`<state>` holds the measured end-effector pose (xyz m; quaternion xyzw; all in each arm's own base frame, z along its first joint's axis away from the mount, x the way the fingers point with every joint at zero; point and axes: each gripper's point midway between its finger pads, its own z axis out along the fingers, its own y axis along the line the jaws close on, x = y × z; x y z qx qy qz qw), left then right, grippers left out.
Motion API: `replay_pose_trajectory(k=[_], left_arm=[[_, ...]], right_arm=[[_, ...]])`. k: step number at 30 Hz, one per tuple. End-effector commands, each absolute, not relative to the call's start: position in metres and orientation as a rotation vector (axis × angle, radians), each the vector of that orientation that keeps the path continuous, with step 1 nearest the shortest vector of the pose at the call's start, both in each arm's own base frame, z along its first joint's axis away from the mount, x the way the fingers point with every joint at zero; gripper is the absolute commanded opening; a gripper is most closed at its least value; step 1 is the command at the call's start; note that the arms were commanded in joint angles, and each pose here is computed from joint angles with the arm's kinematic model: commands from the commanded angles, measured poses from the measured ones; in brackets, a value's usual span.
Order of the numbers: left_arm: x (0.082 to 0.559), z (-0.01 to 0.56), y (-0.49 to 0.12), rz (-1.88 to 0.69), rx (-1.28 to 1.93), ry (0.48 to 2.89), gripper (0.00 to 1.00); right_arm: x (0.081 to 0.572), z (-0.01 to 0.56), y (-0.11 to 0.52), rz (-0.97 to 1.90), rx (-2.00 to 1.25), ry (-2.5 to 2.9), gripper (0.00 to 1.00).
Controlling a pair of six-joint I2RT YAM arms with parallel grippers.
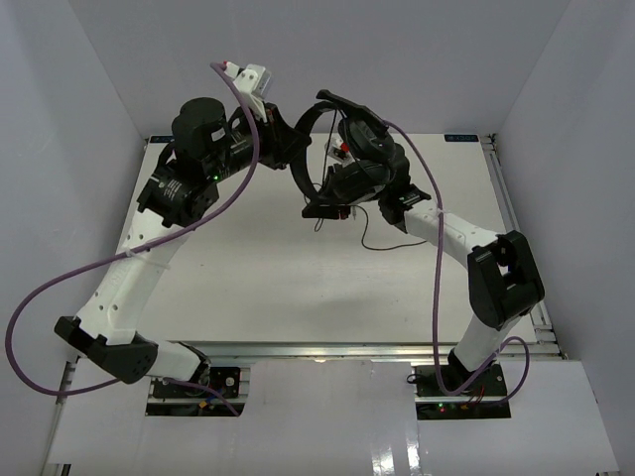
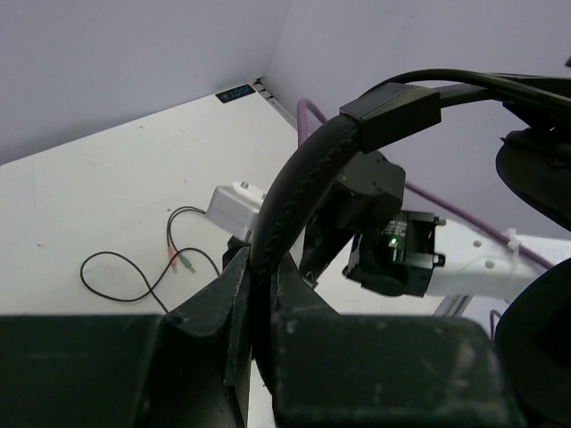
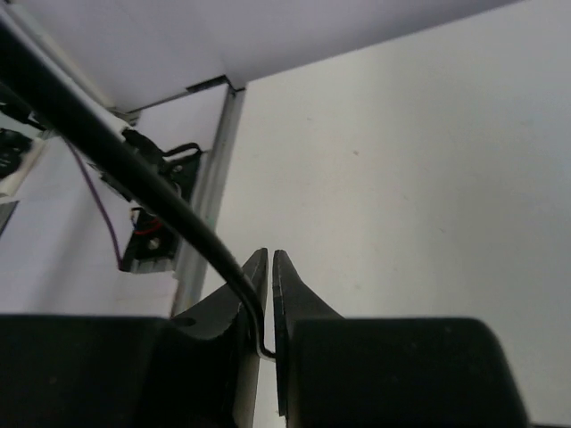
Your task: Wrap the headphones
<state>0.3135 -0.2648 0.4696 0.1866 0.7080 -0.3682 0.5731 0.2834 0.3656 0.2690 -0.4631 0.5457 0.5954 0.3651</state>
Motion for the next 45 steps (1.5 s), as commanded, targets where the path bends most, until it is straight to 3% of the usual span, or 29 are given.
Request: replay_pose_trajectory(k=[1, 11, 15, 23, 31, 39, 45], left_arm=[[0.301, 0.523, -0.262, -0.953, 0.349, 1.552, 0.00], [0.310, 0.537, -0.258, -0.934, 0.288, 1.527, 0.00], [0.318, 0.543, -0.255, -0.912, 0.257, 1.503, 0.00], [0.330, 0.567, -0.256, -0.903, 0.215, 1.453, 0.00], [0.363, 0.606, -0.203, -0.636, -0.021, 1.347, 0.00], [0.410, 0.589, -0.152, -0.542, -0.154, 1.381, 0.00], [0.444, 0.571, -0.074, -0.418, -0.319, 1.385, 0.00]], right_arm=[[0.270, 0.312, 0.369, 1.583, -1.198, 1.248, 0.14], [0.258, 0.282, 0.361, 1.597, -1.201, 1.316, 0.16], [0.242, 0.281, 0.356, 1.646, -1.210, 1.276, 0.28], [0.211, 0.292, 0.365, 1.740, -1.254, 1.202, 0.38], [0.172, 0.285, 0.368, 1.775, -1.308, 1.152, 0.68], [0.129, 0.287, 0.374, 1.835, -1.392, 1.047, 0.68], [0.101, 0.279, 0.372, 1.803, -1.461, 0.992, 0.65]])
